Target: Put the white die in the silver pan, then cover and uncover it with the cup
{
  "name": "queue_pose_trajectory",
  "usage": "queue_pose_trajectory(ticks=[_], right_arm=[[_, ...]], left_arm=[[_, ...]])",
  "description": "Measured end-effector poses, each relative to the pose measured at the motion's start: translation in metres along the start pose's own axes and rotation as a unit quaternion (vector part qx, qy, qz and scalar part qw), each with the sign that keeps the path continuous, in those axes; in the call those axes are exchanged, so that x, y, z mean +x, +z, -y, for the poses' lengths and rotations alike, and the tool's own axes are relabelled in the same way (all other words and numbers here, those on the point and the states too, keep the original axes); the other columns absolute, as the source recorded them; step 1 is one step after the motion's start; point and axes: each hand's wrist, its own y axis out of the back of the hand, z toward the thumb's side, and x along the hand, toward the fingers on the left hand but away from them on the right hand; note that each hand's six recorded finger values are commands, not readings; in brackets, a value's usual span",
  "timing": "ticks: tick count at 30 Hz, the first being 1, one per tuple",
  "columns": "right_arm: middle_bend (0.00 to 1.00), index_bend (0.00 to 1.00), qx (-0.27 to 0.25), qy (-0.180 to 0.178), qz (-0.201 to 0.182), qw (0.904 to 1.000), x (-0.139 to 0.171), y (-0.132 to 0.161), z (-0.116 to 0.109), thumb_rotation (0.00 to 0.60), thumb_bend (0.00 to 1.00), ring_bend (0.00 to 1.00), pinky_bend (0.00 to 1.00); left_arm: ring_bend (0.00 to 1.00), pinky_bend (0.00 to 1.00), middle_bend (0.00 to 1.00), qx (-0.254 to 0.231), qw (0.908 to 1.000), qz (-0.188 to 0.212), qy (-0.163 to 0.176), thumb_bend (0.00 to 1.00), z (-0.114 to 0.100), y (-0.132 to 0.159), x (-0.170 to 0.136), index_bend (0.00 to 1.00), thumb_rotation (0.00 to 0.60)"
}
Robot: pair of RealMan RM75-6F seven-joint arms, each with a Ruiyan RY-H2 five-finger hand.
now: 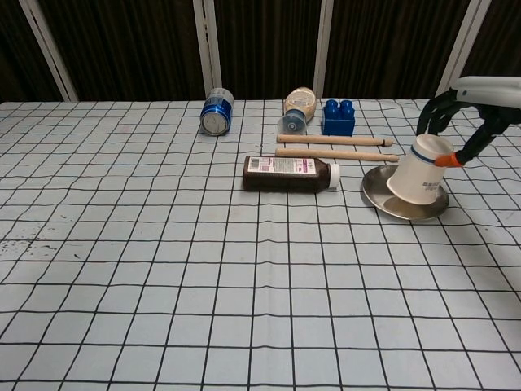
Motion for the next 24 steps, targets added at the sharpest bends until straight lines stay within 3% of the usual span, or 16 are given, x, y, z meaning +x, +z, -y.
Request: queue_pose_trajectory(ticks=[11, 24], right_arm=[[0.43, 0.48, 0.007, 0.004, -0.002, 1.0000, -0.019, 0.014, 0.009, 0.600, 0.41, 0.27, 0.00], [0.43, 0.48, 0.013, 0.014, 0.015, 0.9997, -0.021, -0.002, 0.020, 0.600, 0.41, 0.27, 0.00]], left_arm=[[0.00, 0.10, 0.00, -0.003, 1.0000, -0.005, 0.004, 0.55, -0.003, -0.004, 0.000, 0.23, 0.600], [0.00, 0.10, 0.00, 0.001, 1.0000, -0.005, 0.003, 0.55, -0.003, -0.004, 0.000, 0.23, 0.600]])
